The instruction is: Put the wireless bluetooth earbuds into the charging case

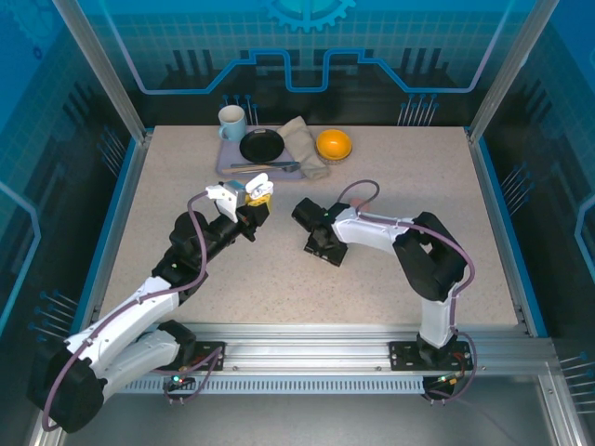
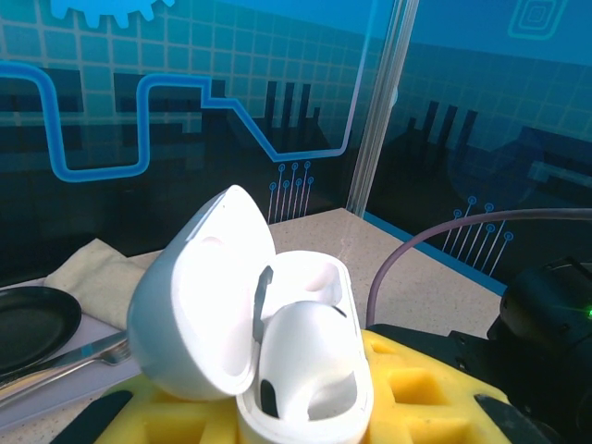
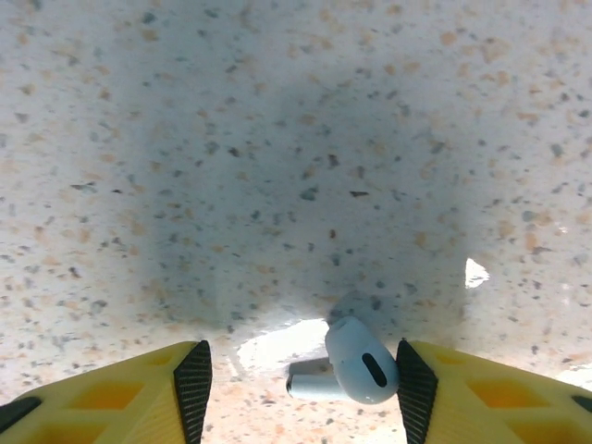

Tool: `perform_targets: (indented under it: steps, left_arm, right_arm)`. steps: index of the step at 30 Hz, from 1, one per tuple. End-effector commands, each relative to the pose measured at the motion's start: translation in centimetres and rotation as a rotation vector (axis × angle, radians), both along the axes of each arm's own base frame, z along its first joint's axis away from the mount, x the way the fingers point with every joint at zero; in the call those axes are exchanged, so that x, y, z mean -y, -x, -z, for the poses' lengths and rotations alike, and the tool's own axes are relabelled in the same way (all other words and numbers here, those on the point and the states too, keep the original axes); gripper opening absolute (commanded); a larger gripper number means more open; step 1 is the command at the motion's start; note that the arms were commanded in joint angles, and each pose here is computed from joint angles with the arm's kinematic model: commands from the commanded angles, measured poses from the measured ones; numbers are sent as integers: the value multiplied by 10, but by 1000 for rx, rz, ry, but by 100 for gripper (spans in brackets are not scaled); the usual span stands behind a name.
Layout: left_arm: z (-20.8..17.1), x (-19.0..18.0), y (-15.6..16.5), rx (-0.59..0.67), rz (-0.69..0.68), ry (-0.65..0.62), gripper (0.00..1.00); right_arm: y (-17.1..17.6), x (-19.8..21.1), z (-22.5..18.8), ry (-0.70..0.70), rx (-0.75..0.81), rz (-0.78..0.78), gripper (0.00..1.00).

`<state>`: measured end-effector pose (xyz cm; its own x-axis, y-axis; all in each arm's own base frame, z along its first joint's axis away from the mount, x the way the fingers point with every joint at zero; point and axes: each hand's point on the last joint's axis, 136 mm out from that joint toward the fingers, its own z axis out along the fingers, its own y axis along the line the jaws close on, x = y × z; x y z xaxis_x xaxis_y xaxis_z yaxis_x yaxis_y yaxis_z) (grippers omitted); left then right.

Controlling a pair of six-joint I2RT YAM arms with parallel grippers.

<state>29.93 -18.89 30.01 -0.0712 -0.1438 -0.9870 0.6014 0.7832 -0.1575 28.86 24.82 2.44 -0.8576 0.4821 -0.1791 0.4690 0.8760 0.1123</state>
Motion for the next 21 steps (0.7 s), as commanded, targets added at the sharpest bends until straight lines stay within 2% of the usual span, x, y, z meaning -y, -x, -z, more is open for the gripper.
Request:
perform_targets:
  steps: [1, 8, 13, 21]
  left_arm:
    - [-17, -5, 2, 51, -10, 30, 0]
    - [-18, -5, 3, 53, -9, 34, 0]
    - [-20, -6, 4, 58, -11, 36, 0]
    - [-20, -5, 4, 57, -9, 32, 0]
  right_arm:
    - [-10, -11, 0, -28, 1, -25, 58]
    - [-25, -24, 4, -31, -9, -78, 57]
    - [-28, -8, 3, 63, -8, -56, 58]
    - [-32, 7, -14, 97, 63, -45, 59]
